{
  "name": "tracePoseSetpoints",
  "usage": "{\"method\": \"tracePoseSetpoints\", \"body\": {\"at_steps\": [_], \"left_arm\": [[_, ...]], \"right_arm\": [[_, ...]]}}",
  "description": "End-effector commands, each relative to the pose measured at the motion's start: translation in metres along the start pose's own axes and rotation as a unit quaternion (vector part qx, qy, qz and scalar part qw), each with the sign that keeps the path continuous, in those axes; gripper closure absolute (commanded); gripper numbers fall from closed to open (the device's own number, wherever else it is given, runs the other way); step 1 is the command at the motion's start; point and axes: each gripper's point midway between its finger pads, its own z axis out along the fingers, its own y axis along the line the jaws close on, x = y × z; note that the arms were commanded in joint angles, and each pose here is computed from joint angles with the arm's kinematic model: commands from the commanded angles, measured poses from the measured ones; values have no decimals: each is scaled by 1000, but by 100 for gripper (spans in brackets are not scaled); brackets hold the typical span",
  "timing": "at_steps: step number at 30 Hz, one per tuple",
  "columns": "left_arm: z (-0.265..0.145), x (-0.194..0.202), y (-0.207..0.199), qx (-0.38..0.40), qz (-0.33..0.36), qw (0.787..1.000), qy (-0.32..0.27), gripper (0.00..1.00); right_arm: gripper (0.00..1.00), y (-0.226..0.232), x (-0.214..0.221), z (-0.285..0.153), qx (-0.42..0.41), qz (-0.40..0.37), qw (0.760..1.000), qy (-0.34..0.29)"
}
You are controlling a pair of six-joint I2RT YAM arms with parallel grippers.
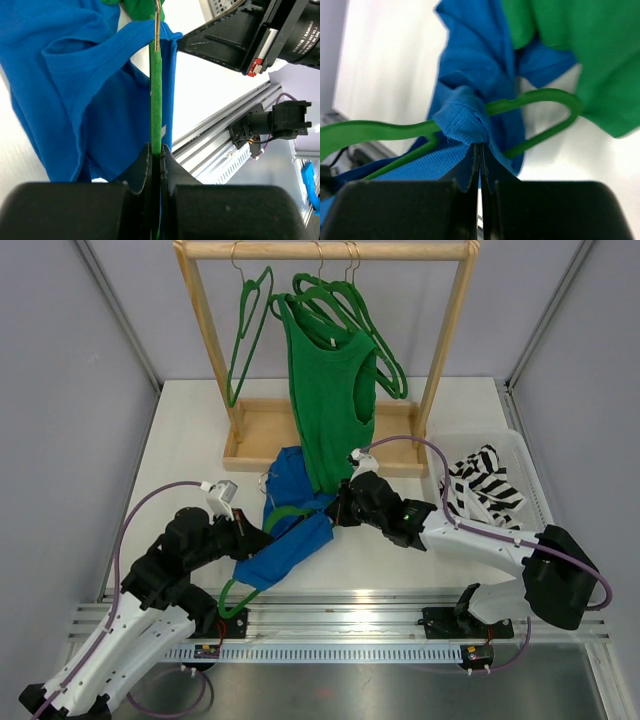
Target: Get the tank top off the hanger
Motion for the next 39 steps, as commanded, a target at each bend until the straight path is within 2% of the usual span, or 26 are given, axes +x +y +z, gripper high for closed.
{"method": "tracePoseSetpoints", "body": {"at_steps": [1, 5, 11, 16, 20, 22, 26, 27, 29, 30, 31, 32, 33, 34, 35, 37, 38, 39], "left_arm": [[-16, -25, -24, 27, 25, 999, -35, 100], [-27, -23, -41, 64, 58, 996, -15, 100], [-55, -11, -76, 152, 116, 981, 29, 100], [-77, -7, -69, 118, 156, 980, 47, 100], [-85, -2, -67, 110, 166, 977, 74, 100], [-87, -5, -72, 121, 172, 976, 61, 100], [-98, -28, -95, 161, 185, 969, -12, 100], [-102, -41, -102, 169, 178, 968, -55, 100], [-106, -67, -103, 150, 170, 966, -125, 100], [-119, -84, -115, 169, 171, 953, -184, 100], [-118, -91, -115, 173, 171, 947, -209, 100], [-131, -112, -129, 195, 180, 925, -271, 100], [-139, -120, -136, 207, 181, 913, -302, 100], [-139, -128, -138, 211, 183, 905, -322, 100], [-155, -146, -152, 229, 189, 880, -370, 100], [-159, -165, -163, 234, 199, 863, -401, 100], [-180, -181, -178, 249, 208, 836, -443, 100], [-184, -191, -185, 247, 220, 824, -460, 100]], "right_arm": [[100, -34, -27, -16, 98, -17, 993, -61], [100, -75, -36, -20, 175, -9, 982, -66], [100, -118, -28, -26, 266, -3, 963, -50], [100, -151, -45, -55, 311, 21, 947, -74], [100, -156, -67, -80, 308, 24, 945, -104], [100, -153, -70, -81, 298, 18, 949, -101], [100, -151, -49, -68, 283, 14, 958, -44], [100, -150, -40, -63, 268, 14, 963, -35], [100, -125, -28, -62, 187, 29, 982, -20], [100, -115, -21, -57, 138, 29, 990, -22], [100, -77, -14, -66, 34, 30, 999, -5], [100, -52, -20, -70, -33, 25, 999, -18], [100, -41, -8, -76, -78, 29, 997, -3], [100, -11, -3, -97, -161, 17, 987, 14], [100, -1, -1, -107, -189, 12, 982, 20], [100, 6, 5, -128, -202, -8, 979, 30], [100, 0, 6, -132, -185, -15, 982, 28], [100, -25, 12, -135, -116, -16, 992, 36]]}}
